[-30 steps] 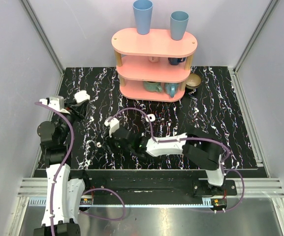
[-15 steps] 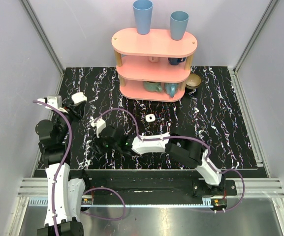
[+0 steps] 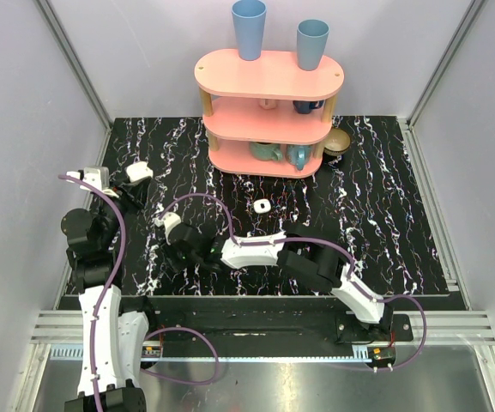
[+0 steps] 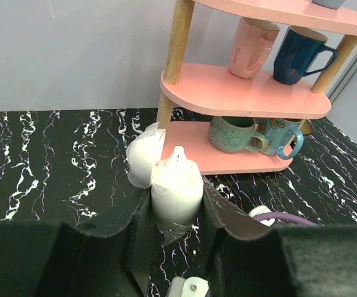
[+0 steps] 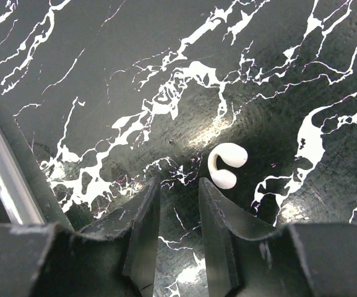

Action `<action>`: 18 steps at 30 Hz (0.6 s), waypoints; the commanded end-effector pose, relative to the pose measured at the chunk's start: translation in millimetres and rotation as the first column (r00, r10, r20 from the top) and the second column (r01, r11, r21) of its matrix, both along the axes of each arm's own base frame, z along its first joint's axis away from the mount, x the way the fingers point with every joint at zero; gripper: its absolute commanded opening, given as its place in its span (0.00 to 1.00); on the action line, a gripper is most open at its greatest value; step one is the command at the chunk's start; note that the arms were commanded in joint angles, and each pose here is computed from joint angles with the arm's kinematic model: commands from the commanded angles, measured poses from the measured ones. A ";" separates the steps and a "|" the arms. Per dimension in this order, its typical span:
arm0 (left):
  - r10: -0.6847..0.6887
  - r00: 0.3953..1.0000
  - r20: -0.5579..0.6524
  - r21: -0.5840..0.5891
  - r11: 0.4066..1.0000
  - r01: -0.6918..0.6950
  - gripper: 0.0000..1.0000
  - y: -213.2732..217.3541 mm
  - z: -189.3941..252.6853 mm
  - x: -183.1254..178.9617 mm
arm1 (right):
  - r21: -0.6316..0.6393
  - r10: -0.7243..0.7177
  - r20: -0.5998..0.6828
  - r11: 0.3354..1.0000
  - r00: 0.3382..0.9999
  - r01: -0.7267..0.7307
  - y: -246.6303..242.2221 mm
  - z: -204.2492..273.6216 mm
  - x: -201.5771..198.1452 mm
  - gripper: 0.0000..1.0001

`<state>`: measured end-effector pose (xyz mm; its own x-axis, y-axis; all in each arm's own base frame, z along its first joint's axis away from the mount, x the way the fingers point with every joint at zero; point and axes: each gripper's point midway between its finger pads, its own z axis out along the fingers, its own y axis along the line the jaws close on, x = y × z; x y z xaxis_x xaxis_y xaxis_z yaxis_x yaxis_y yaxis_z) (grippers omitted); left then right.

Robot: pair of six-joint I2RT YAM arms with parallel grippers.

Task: Insert the wireless bluetooth earbuds into the charging case
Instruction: Pick up the left earbud from the center of the board.

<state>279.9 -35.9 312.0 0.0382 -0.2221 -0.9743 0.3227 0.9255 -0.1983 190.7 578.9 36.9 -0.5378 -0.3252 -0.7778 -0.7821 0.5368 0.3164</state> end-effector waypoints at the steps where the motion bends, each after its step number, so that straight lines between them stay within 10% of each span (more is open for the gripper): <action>1: -0.022 0.998 0.063 0.026 0.999 0.021 0.00 -3.5 23.8 -4.7 | 0.018 -0.012 0.030 1.000 0.999 0.012 9.7 12.8 3.8 0.39; 18: -0.036 0.998 0.057 0.016 0.999 0.035 0.00 -5.7 20.7 -4.6 | 0.096 0.042 0.050 0.994 0.998 -0.046 14.3 47.3 -3.8 0.41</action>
<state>278.4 -39.6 311.8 0.0324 -0.2205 -0.9749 0.3435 0.9184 -0.1963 188.8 578.1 33.5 -0.5333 -0.3395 -0.7748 -0.7898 0.5279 0.3123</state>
